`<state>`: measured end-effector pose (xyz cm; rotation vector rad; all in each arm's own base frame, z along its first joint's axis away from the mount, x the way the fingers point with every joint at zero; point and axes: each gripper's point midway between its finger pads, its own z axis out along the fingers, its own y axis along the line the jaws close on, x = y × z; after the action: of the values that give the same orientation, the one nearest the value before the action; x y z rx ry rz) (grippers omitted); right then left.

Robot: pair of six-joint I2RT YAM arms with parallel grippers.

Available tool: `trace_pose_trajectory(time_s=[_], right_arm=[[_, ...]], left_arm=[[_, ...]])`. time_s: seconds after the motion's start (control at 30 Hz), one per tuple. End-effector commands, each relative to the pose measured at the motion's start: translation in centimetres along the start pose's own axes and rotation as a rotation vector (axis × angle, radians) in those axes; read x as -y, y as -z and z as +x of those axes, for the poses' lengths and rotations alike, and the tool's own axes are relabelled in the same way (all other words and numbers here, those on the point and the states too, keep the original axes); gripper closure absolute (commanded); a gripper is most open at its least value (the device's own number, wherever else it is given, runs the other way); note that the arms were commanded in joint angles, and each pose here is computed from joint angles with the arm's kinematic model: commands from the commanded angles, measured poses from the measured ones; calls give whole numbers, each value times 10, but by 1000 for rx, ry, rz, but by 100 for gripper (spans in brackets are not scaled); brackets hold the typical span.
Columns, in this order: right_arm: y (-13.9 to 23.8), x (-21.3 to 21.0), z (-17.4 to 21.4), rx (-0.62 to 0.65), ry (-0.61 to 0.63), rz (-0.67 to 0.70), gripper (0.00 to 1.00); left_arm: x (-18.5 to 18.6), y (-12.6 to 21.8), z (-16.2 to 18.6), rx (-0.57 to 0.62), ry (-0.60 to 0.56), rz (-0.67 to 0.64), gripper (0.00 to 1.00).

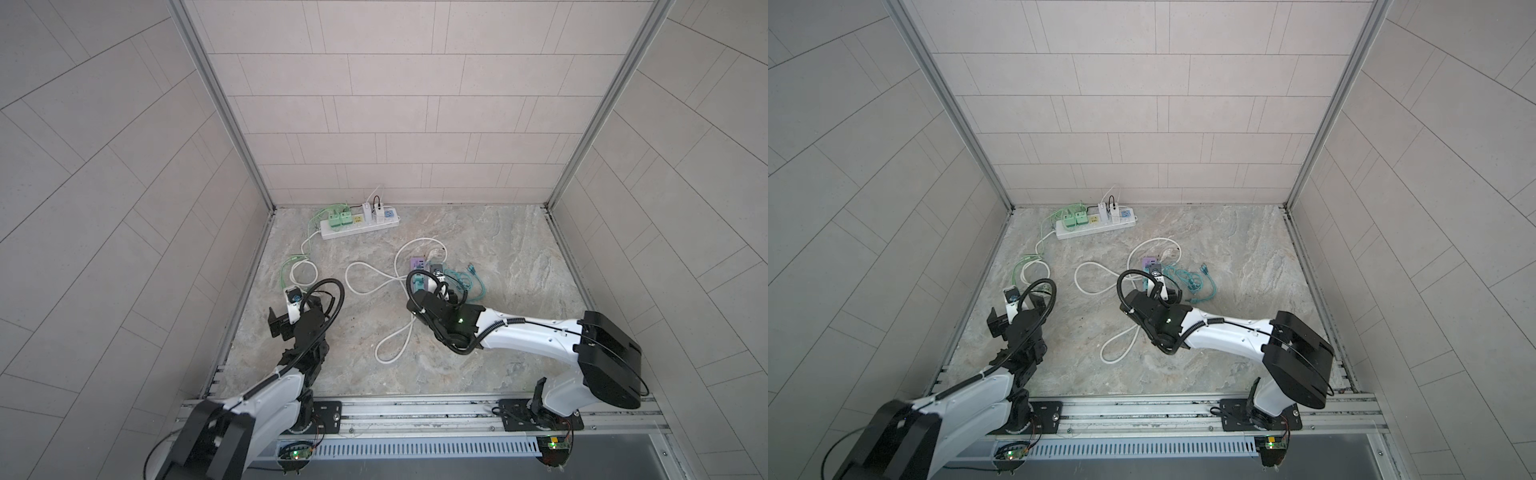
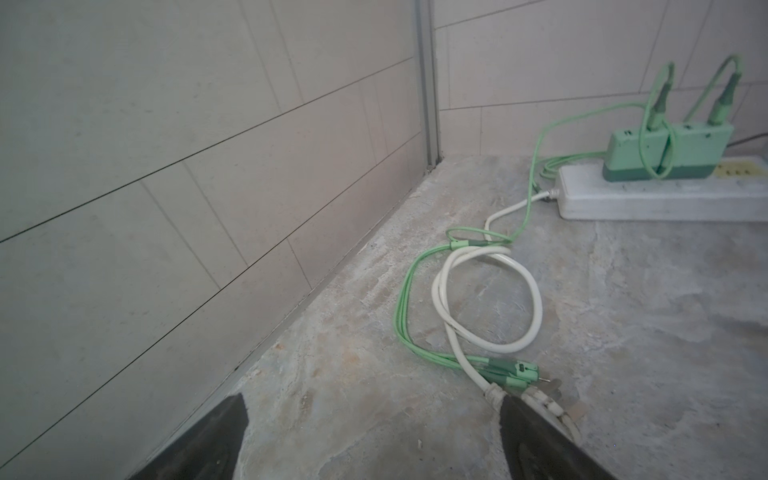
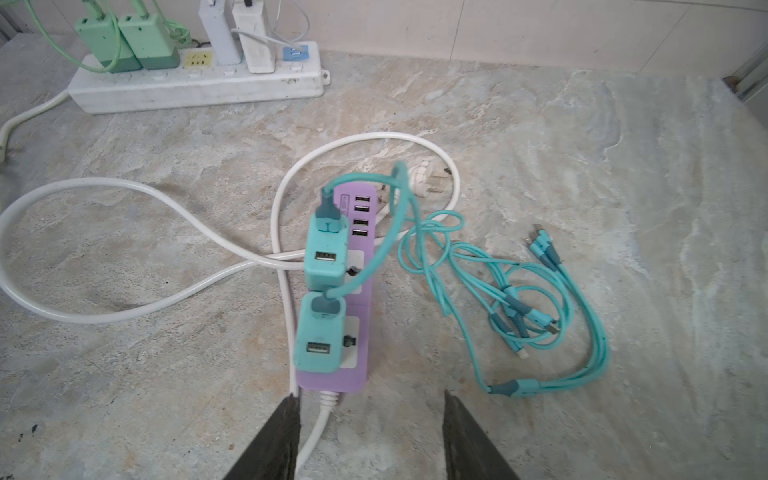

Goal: Insert the plug

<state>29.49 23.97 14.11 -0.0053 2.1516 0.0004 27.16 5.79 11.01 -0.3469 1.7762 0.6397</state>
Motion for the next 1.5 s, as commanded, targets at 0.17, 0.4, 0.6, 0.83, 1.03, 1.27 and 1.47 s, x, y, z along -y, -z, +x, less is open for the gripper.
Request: trace_pose_trajectory(time_s=[0.17,0.4,0.6,0.83,1.03,1.27,1.47], right_arm=[[23,88,-10,140,-25,203,42],[36,165,-15,328,-35,359,1],[43,238,-18,437,-155,550,1],[46,268,-24,374,-53,556,1],[29,283,-20,440,6,520,1],[-18,284,-19,383,-11,483,1],[-54,279,-12,436,22,486,1]], left_arm=[[64,-29,-32,130,-32,141,1],[71,-30,-27,123,-41,204,1],[72,-37,-21,104,-32,213,0],[72,-37,-21,105,-32,214,0],[72,-37,-21,105,-31,215,0],[73,-37,-22,106,-32,216,0],[75,-40,-21,102,-24,226,0]])
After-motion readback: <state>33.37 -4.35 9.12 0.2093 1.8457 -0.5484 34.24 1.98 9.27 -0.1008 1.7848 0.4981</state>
